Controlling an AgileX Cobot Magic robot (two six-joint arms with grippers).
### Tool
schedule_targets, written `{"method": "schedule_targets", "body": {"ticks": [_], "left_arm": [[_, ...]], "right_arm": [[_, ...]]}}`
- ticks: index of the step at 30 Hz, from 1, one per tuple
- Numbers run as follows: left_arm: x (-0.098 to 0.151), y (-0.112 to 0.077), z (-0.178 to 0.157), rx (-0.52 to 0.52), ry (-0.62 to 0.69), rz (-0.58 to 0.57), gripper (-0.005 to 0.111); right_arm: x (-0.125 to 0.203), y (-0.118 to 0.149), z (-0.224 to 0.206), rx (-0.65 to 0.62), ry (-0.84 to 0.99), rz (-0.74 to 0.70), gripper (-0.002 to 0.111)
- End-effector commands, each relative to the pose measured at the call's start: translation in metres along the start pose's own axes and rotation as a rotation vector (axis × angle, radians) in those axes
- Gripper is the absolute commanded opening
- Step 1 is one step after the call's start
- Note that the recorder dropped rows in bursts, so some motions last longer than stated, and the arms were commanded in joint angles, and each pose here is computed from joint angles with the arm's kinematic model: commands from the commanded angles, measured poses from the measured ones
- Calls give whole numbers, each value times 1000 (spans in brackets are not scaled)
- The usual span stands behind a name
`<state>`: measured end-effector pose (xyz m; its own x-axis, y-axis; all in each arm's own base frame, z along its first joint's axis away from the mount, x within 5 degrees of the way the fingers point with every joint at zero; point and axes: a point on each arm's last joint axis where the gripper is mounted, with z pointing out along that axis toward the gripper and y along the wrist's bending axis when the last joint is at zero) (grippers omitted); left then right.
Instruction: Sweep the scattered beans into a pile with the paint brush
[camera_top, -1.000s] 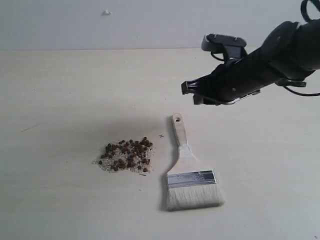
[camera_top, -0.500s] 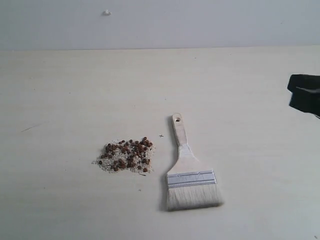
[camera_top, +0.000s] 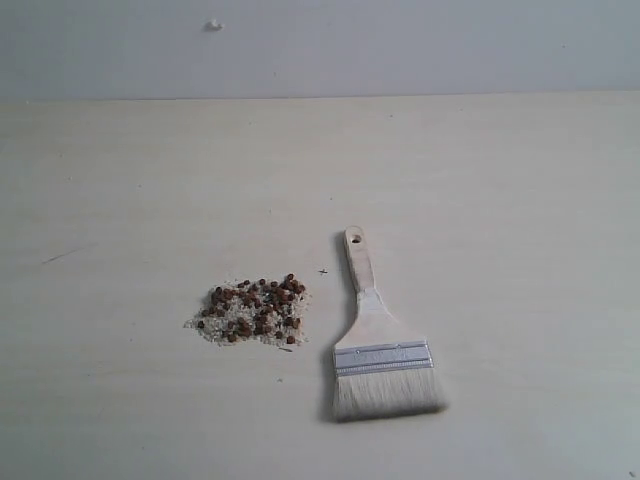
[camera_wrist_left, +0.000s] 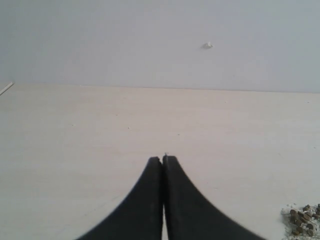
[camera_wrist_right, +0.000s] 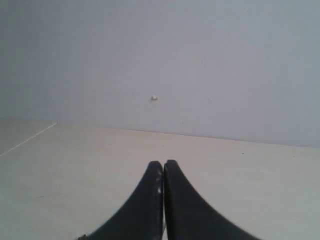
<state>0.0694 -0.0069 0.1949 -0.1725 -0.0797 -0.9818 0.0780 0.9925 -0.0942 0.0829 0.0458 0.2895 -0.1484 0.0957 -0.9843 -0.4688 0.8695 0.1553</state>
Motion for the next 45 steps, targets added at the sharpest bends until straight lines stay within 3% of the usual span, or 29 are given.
{"method": "schedule_targets", "body": {"ticks": [1, 3, 7, 11, 25, 32, 45], "left_arm": [[-1, 0, -1, 0, -9, -6, 0], [-1, 0, -1, 0, -9, -6, 0], [-1, 0, -1, 0, -9, -6, 0], [-1, 0, -1, 0, -9, -6, 0], [-1, 0, -1, 0, -9, -6, 0], [-1, 0, -1, 0, -9, -6, 0], [-1, 0, -1, 0, -9, -6, 0]], "right_arm": [[0, -1, -2, 6, -16, -121, 0], [1, -6, -6, 73, -24, -191, 0], [22, -25, -23, 315, -69, -170, 0], [44, -32, -31, 427, -89, -93, 0], [78, -38, -26, 424, 19, -25, 0], [96, -45, -30, 504, 40, 41, 0], [98, -44, -33, 506, 46, 46, 0]]}}
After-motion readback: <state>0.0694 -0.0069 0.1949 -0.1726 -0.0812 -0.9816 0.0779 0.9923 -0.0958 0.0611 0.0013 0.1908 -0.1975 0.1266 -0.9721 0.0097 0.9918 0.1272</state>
